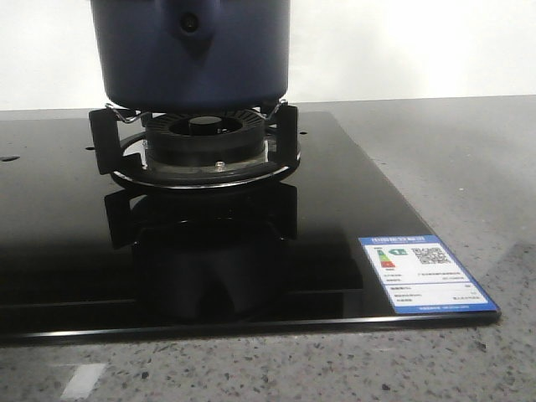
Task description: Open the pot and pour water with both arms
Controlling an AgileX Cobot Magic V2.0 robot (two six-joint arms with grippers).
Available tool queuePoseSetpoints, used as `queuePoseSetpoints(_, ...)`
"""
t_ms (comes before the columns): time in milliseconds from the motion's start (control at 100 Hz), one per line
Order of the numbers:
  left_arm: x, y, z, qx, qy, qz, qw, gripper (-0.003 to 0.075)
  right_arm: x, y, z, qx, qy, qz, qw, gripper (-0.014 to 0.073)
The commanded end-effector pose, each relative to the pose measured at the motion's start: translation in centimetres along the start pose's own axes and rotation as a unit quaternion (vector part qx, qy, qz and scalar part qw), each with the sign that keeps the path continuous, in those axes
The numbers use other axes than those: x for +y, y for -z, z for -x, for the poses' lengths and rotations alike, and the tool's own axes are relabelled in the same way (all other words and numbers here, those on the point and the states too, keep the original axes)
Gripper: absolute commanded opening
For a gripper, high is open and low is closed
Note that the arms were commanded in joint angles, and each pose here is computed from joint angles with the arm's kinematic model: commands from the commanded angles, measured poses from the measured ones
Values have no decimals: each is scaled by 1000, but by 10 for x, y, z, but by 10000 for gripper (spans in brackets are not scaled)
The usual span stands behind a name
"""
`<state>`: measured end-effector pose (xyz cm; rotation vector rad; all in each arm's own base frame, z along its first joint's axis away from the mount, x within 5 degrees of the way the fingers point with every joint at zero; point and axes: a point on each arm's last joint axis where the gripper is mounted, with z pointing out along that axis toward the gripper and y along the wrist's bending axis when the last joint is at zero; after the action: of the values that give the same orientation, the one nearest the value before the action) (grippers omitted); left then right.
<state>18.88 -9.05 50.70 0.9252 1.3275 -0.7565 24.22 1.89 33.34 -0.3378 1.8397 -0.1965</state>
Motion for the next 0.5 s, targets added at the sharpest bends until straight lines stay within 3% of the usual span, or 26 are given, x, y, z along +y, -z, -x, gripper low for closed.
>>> queuePoseSetpoints(0,1,2,13,-52,21,17,998,244,6,11,-7,-81,-15,28,996,267)
queuePoseSetpoints(240,15,-7,-8,-32,51,21,998,244,29,10,-58,-79,-77,74,991,302)
queuePoseSetpoints(490,21,-11,-23,-20,61,29,997,244,29,11,-55,-96,-85,76,989,614)
